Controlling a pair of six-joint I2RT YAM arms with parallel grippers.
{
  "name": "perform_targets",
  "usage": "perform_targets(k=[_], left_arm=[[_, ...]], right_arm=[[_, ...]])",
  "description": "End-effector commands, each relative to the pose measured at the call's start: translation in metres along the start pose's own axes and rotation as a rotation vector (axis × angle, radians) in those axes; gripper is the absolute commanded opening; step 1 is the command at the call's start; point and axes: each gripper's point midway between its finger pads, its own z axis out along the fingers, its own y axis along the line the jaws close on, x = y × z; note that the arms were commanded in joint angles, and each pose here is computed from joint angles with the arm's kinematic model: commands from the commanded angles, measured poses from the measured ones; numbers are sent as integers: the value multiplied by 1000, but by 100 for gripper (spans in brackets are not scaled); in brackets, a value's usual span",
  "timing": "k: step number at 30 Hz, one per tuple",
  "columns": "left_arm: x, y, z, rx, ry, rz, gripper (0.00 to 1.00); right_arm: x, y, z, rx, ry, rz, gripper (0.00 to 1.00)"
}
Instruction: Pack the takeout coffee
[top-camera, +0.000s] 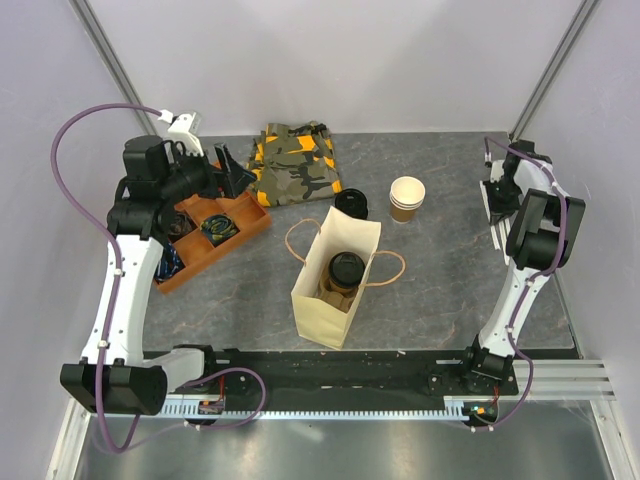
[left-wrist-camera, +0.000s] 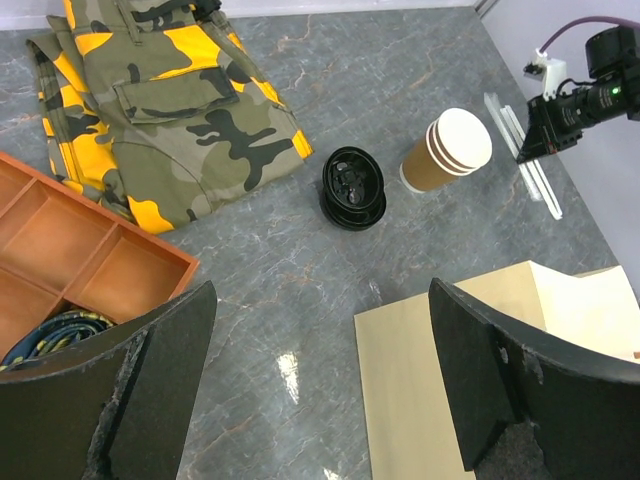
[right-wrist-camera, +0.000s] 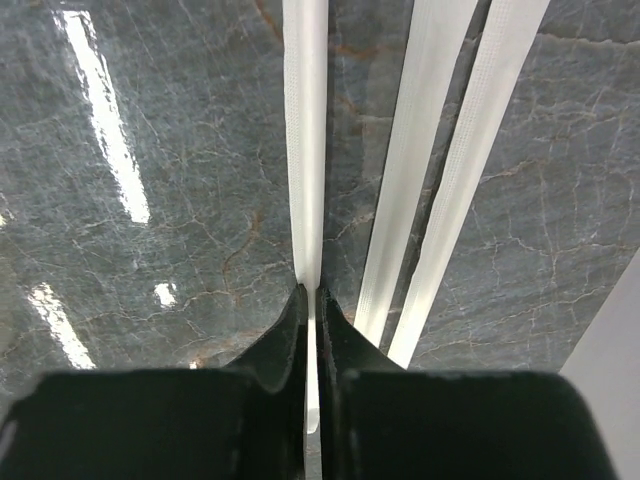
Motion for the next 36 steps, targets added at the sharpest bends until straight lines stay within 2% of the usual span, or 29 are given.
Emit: perform_targets(k=[1,3,8,9,11,15,17,18,20,21,22,25,27,36], left_arm=[[0,2,-2,3,0,55,93],[1,1,-3,3,2,56,94],[7,-4,-7,28,2,52,94],[6,-5,-7,32,-6,55,94],[6,-10,-12,43,-17,62,94],[7,-16,-20,59,-44,79,94],[9,-21,-27,68,-58,86,94],[10,-23,-29,69,-63,80,94],[16,-27,-36,74,-75,78,94],[22,-27,-37,77,-68,62,94],[24,-29,-40,81,-72,59,94],[30,-35,-48,89,-88,55,94],[30,-39,-54,93,-103,53,94],[42,-45,-73,73,-115,38,95]], right_arm=[[-15,4,13,-28,-48,24,0],[-19,8,1,-44,-76,34,0],[-53,24,-88,-129,-315,88,0],[-59,29,-121,-147,-389,117,0],[-66,46,-159,-234,-482,120,0],[-60,86,-270,-409,-705,176,0],[-55,108,-313,-495,-798,155,0],[-43,119,-350,-514,-884,136,0],[-39,148,-399,-597,-1013,116,0],[-23,162,-427,-621,-1083,89,0],[-17,189,-449,-691,-1127,47,0],[15,235,-487,-809,-1173,-44,0],[32,245,-499,-828,-1204,-110,0],[68,291,-485,-1002,-1153,-242,0]])
